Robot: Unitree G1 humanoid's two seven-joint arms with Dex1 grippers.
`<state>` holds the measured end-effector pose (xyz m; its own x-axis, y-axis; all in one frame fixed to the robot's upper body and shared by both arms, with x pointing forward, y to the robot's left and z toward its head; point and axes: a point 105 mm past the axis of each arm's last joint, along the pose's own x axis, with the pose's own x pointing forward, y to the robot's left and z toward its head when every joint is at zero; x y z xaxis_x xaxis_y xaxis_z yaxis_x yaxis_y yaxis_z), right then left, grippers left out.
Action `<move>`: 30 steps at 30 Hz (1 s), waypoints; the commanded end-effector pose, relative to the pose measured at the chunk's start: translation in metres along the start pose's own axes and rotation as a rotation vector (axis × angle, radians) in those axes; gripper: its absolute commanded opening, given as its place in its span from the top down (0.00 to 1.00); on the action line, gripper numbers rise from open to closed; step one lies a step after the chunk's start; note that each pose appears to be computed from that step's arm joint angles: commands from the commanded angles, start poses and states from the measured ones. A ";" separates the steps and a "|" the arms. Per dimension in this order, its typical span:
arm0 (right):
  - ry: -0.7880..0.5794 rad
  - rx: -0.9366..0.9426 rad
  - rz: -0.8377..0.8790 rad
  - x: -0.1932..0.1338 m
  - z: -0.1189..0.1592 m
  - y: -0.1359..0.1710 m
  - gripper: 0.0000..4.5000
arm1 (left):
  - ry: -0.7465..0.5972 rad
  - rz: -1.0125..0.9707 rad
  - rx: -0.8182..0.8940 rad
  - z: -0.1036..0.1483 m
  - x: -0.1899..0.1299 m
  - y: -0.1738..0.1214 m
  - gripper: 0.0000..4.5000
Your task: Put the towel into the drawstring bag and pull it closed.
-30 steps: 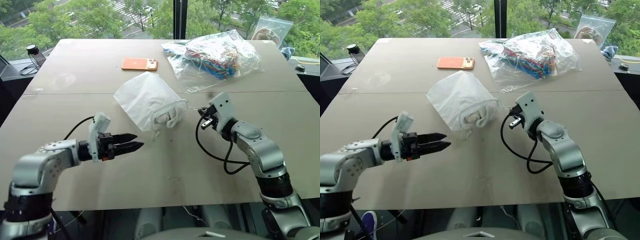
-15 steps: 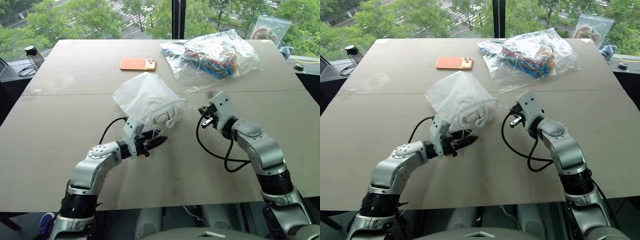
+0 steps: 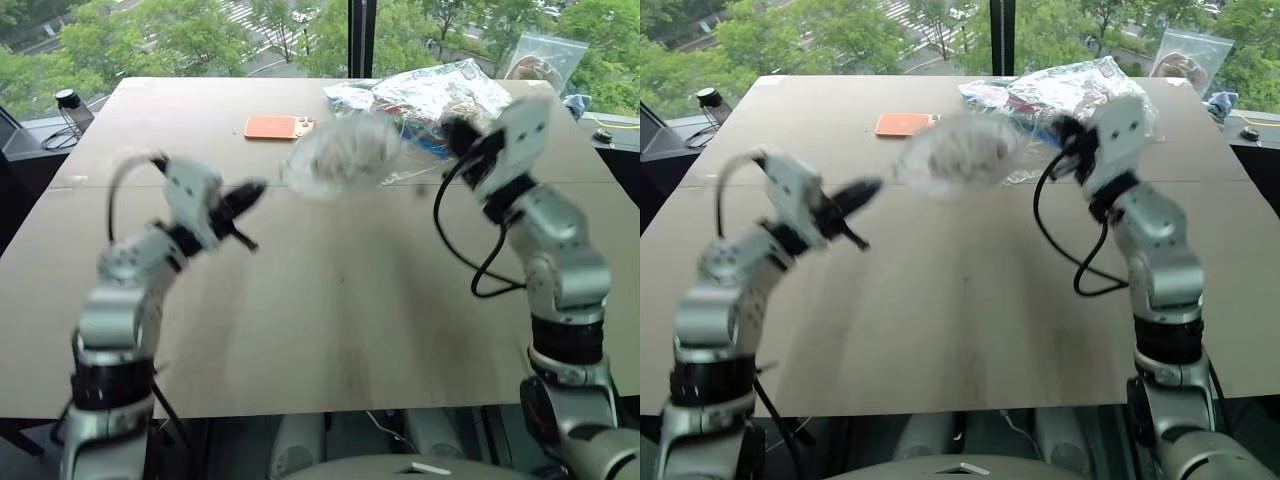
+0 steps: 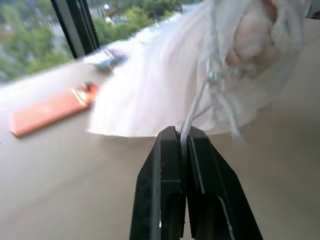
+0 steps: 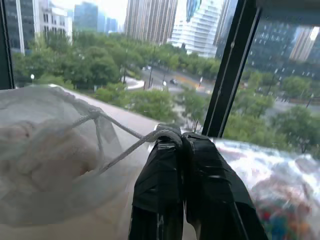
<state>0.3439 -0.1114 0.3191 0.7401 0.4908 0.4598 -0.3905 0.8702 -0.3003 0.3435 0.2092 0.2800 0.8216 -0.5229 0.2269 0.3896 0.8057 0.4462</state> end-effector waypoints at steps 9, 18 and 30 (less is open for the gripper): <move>0.003 -0.211 0.001 -0.017 0.034 -0.024 1.00 | -0.021 0.228 0.102 0.010 0.006 0.068 0.99; 0.245 -0.317 -0.282 -0.072 -0.005 -0.070 1.00 | 0.103 0.275 0.073 -0.040 -0.016 0.065 0.99; 0.358 -0.511 -0.704 -0.127 0.011 -0.159 1.00 | 0.173 0.602 0.078 -0.058 -0.054 0.118 0.99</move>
<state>0.3286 -0.2439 0.2958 0.9444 0.0227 0.3279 0.1482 0.8610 -0.4866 0.3845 0.2945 0.2608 0.9498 -0.1389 0.2803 0.0162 0.9166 0.3994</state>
